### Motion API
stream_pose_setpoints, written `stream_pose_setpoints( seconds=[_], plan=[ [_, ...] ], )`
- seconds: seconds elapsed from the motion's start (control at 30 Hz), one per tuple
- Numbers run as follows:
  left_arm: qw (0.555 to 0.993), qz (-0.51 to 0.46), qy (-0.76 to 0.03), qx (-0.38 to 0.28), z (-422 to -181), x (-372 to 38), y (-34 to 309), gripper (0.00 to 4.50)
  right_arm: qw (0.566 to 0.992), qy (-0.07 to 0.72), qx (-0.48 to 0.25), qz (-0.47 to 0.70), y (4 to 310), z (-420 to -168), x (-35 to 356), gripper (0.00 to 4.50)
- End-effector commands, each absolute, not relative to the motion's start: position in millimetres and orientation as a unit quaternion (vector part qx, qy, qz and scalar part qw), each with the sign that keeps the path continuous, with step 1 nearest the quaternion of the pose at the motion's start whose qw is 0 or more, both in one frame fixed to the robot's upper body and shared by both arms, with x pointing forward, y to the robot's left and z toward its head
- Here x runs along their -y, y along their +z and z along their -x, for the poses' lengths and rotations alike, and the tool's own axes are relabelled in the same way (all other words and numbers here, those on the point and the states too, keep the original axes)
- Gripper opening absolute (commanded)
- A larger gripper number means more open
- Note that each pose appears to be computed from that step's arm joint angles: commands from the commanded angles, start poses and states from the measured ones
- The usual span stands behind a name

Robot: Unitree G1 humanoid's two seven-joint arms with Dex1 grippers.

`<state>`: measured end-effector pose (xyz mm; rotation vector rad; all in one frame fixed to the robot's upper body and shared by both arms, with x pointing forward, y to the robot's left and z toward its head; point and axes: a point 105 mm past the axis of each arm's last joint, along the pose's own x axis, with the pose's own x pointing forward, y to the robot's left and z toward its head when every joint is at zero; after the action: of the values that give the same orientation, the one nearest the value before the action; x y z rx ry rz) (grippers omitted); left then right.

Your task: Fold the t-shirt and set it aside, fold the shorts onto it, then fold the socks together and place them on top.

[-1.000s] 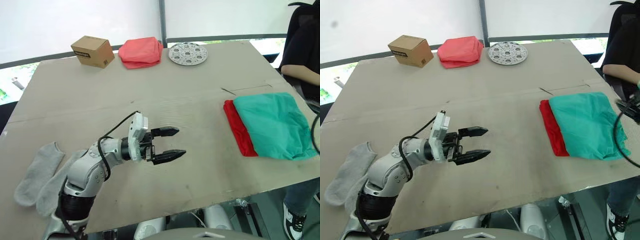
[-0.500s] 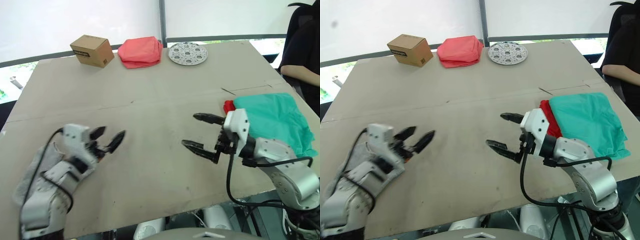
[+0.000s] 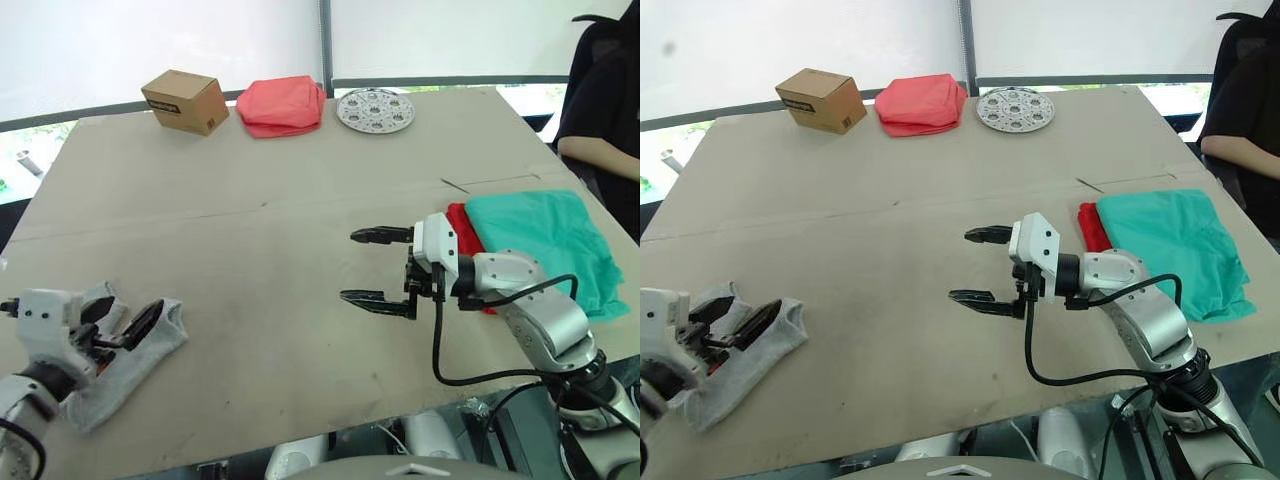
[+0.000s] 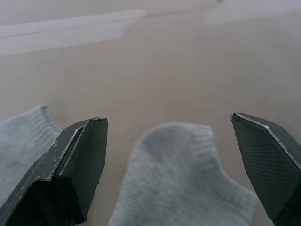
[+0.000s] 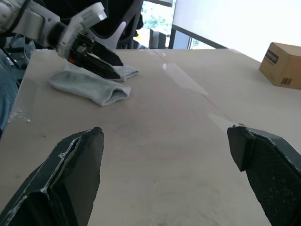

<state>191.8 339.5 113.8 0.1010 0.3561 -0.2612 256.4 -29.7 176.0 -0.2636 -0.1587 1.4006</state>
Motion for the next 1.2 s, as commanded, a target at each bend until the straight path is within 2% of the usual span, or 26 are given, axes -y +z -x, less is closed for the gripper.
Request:
stream_pose_setpoints(
  seconds=[0.03, 0.2, 0.33, 0.57, 0.73, 0.93, 1.1, 1.2],
  plan=[
    [0.952, -0.062, -0.216, -0.207, -182.0, -335.3, 114.2, 4.50, 0.745, 0.645, 0.103, 0.138, 186.1, -253.1, 25.7, 4.45],
    [0.946, -0.088, -0.223, -0.216, -193.8, -343.5, 106.1, 4.50, 0.752, 0.635, 0.104, 0.146, 186.4, -253.6, 26.6, 4.45],
    [0.932, -0.121, -0.268, -0.213, -199.2, -334.0, 106.6, 4.50, 0.759, 0.624, 0.102, 0.154, 186.0, -254.7, 30.1, 4.45],
    [0.922, -0.181, -0.298, -0.170, -190.8, -319.7, 107.0, 4.50, 0.766, 0.616, 0.099, 0.155, 183.7, -253.6, 31.1, 4.45],
    [0.936, -0.193, -0.251, -0.151, -178.7, -325.0, 93.7, 4.50, 0.768, 0.614, 0.095, 0.155, 181.3, -253.4, 30.0, 4.45],
    [0.955, -0.201, -0.165, -0.141, -177.4, -355.1, 95.5, 4.50, 0.767, 0.615, 0.094, 0.157, 181.2, -253.1, 29.9, 4.45],
    [0.978, -0.113, -0.110, -0.137, -184.4, -377.4, 104.4, 4.50, 0.767, 0.615, 0.094, 0.158, 181.0, -253.8, 29.8, 4.45],
    [0.981, -0.100, -0.052, -0.157, -192.7, -403.0, 110.5, 4.50, 0.767, 0.615, 0.095, 0.159, 180.7, -254.4, 29.4, 4.45]
  ],
)
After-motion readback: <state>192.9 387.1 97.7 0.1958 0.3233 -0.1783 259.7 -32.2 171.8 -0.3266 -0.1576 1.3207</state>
